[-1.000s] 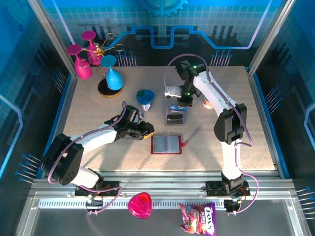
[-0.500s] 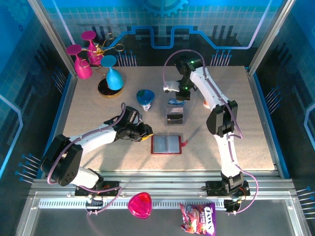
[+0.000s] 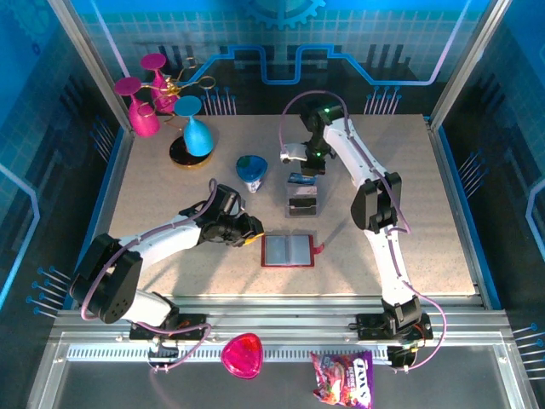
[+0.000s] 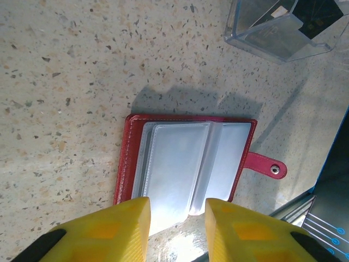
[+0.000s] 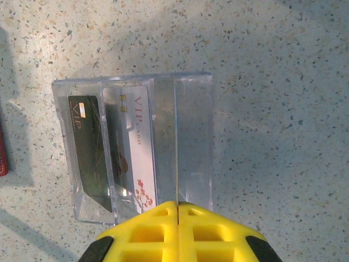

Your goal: Take the credit cards out of the card holder

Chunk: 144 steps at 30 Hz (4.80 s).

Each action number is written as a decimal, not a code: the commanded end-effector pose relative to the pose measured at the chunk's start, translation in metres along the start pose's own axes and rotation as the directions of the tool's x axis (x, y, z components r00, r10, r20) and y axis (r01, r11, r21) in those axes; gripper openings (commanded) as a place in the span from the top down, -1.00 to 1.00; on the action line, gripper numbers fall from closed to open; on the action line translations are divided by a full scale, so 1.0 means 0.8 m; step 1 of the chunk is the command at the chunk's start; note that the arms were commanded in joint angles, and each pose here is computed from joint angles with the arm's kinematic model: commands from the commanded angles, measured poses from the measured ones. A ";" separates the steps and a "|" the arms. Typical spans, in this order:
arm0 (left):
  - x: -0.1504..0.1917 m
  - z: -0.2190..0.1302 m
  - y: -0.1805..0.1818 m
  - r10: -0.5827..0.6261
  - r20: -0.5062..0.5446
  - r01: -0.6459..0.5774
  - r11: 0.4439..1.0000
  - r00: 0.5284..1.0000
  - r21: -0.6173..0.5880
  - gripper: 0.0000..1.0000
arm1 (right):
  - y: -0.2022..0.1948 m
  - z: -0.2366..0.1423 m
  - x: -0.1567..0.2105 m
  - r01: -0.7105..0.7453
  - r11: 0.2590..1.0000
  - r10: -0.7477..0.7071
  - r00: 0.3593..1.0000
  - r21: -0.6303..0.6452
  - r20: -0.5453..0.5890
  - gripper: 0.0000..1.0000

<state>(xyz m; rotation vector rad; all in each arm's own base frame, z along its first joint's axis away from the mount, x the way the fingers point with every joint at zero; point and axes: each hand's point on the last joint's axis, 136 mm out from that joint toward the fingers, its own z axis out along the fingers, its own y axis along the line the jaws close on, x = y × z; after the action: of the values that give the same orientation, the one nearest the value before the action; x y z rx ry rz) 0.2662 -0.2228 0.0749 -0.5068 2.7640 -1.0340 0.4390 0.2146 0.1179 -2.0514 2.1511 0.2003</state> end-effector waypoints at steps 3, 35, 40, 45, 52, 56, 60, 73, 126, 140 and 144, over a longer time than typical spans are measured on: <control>-0.006 -0.011 -0.003 -0.020 0.026 0.020 1.000 0.999 -0.003 0.35 | 0.013 0.015 0.009 -0.010 0.997 0.011 1.000 -0.082 0.001 1.00; -0.009 -0.005 -0.012 -0.037 0.025 0.036 0.999 0.999 0.040 0.33 | -0.003 -0.029 -0.006 -0.047 0.997 0.044 0.998 0.060 0.053 0.47; -0.010 -0.001 -0.013 -0.031 0.019 0.031 0.999 0.999 0.045 0.33 | 0.002 -0.054 -0.012 -0.086 0.990 0.076 0.993 0.112 0.091 0.46; -0.012 0.005 -0.014 -0.024 0.012 0.024 0.998 1.000 0.056 0.33 | 0.011 -0.056 -0.017 -0.174 0.975 0.156 0.979 0.137 0.129 0.45; -0.013 0.014 -0.014 -0.016 0.006 0.015 0.998 1.000 0.068 0.34 | 0.033 -0.051 -0.023 -0.338 0.932 0.307 0.927 0.127 0.216 0.48; -0.013 0.021 -0.009 -0.019 0.000 0.019 0.998 1.000 0.068 0.36 | 0.041 -0.054 -0.035 -0.507 0.854 0.452 0.833 0.116 0.319 0.47; -0.013 0.027 -0.006 -0.022 -0.003 0.022 0.997 1.000 0.075 0.39 | 0.062 -0.054 -0.052 -0.671 0.742 0.600 0.667 0.007 0.442 0.47; -0.004 0.038 0.000 -0.016 -0.042 0.020 0.996 0.999 0.086 0.49 | 0.135 -0.036 -0.059 -0.883 0.360 0.880 0.215 -0.300 0.423 0.66; 0.056 0.053 0.030 -0.033 -0.133 0.038 0.999 0.991 0.036 0.87 | 0.251 0.106 -0.082 -0.902 0.111 0.992 0.124 -0.418 -0.003 0.65; 0.058 0.060 0.055 -0.047 -0.129 0.043 0.998 0.990 -0.036 0.86 | 0.263 0.113 -0.085 -0.891 0.098 0.988 0.140 -0.444 -0.063 0.56; 0.056 0.059 0.053 -0.043 -0.127 0.039 0.999 0.991 -0.036 0.86 | 0.269 0.118 -0.084 -0.890 0.090 0.986 0.143 -0.446 -0.088 0.48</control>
<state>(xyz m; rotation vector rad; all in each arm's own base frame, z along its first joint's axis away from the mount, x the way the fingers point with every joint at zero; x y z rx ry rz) 0.2285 -0.2408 0.0161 -0.5095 2.8650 -1.1141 0.2438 0.3096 0.0450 -0.1273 2.9779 1.0352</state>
